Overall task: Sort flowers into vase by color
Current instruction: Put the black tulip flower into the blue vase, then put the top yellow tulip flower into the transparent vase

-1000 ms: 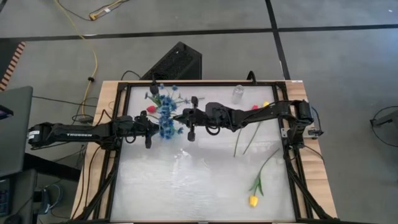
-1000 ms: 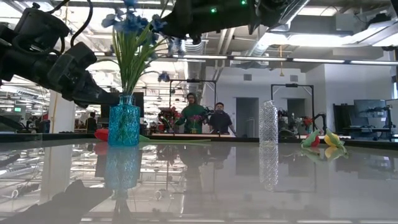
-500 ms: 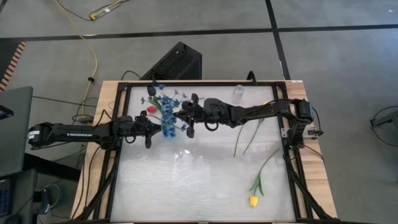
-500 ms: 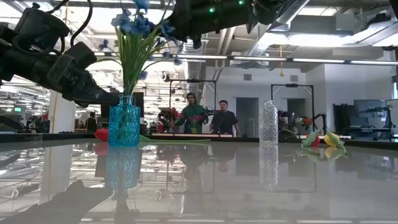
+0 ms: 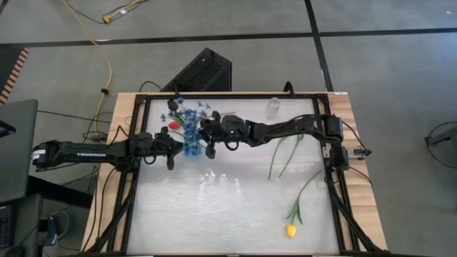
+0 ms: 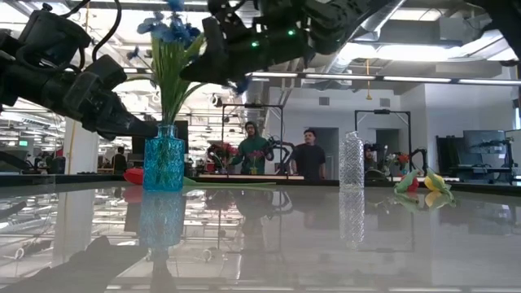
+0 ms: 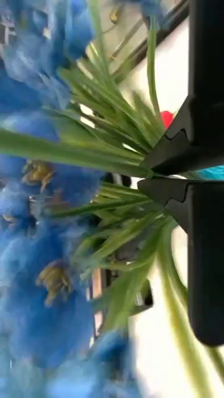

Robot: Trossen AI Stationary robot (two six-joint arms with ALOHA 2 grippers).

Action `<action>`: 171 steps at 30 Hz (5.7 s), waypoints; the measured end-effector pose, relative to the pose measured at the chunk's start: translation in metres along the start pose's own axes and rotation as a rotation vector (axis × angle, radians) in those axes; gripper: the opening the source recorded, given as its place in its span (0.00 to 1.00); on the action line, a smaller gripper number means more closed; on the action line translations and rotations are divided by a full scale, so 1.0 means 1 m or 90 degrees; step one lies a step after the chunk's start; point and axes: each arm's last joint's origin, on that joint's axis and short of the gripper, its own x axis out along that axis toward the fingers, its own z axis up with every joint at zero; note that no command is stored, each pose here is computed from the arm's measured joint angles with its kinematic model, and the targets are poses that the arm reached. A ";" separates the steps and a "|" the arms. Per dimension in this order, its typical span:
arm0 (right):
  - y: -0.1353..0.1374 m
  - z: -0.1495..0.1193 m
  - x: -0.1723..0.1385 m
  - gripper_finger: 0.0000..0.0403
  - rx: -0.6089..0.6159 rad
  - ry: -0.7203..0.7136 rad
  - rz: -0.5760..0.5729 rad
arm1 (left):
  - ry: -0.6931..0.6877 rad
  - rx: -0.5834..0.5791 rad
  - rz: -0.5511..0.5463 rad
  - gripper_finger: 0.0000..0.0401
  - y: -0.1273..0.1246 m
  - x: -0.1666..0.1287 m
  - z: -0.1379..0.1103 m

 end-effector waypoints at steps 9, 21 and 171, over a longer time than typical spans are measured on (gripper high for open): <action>0.001 0.000 0.011 0.29 -0.004 0.069 0.003 | 0.007 0.006 0.006 0.10 0.000 0.001 -0.001; -0.001 0.043 -0.028 0.63 -0.036 0.199 0.007 | 0.002 0.011 0.012 0.10 0.001 0.000 0.000; -0.125 0.004 -0.276 0.04 -0.044 -0.252 -0.634 | -0.199 -0.090 -0.086 0.19 -0.029 -0.049 0.020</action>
